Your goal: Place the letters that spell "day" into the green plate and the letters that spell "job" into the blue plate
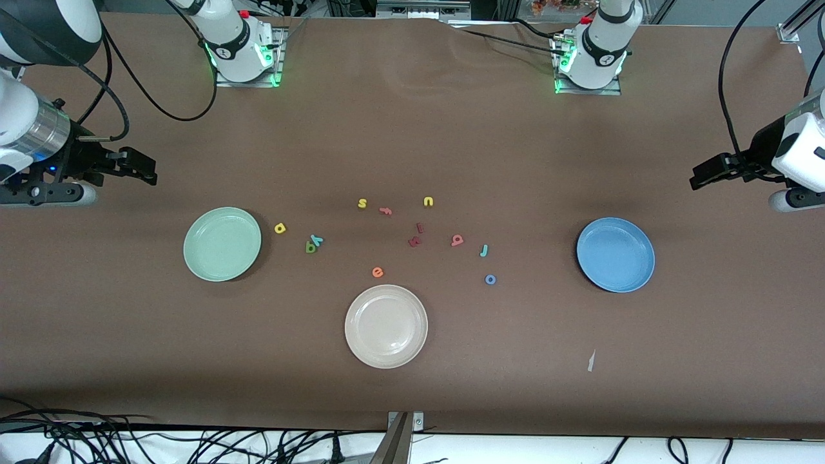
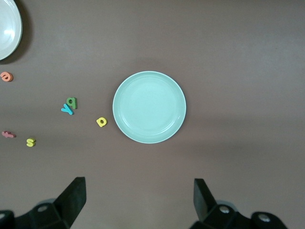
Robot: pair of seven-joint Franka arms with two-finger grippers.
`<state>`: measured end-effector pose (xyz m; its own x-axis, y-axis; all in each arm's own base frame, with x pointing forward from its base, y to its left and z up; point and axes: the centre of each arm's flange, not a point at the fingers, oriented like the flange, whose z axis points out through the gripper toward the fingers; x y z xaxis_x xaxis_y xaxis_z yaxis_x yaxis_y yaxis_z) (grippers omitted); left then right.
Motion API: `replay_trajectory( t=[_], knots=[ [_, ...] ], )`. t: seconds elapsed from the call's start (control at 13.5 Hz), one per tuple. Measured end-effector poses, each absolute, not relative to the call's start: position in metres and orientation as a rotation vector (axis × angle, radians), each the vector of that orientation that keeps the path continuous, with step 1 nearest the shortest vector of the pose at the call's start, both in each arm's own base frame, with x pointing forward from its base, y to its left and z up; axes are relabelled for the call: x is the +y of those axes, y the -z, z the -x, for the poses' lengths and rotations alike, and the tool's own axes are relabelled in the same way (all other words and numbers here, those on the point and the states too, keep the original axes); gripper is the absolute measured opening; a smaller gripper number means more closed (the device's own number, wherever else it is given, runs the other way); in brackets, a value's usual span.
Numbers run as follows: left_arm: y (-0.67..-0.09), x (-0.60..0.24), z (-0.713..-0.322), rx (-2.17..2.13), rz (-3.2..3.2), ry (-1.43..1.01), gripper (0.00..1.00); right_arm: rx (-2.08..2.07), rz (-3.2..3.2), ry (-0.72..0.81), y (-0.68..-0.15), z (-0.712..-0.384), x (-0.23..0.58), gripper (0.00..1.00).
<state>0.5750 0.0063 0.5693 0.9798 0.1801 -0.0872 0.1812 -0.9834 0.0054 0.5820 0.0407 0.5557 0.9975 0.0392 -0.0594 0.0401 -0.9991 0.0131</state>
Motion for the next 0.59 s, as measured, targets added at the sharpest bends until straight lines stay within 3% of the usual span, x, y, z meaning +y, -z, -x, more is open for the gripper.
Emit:
replay_trajectory(
  t=[0.59],
  knots=[
    [-0.5683,0.0075,-0.5752,0.280,-3.112,0.138,1.00,0.066,-3.125,0.095,-0.5552,-0.5820,0.0420,1.00]
  ],
)
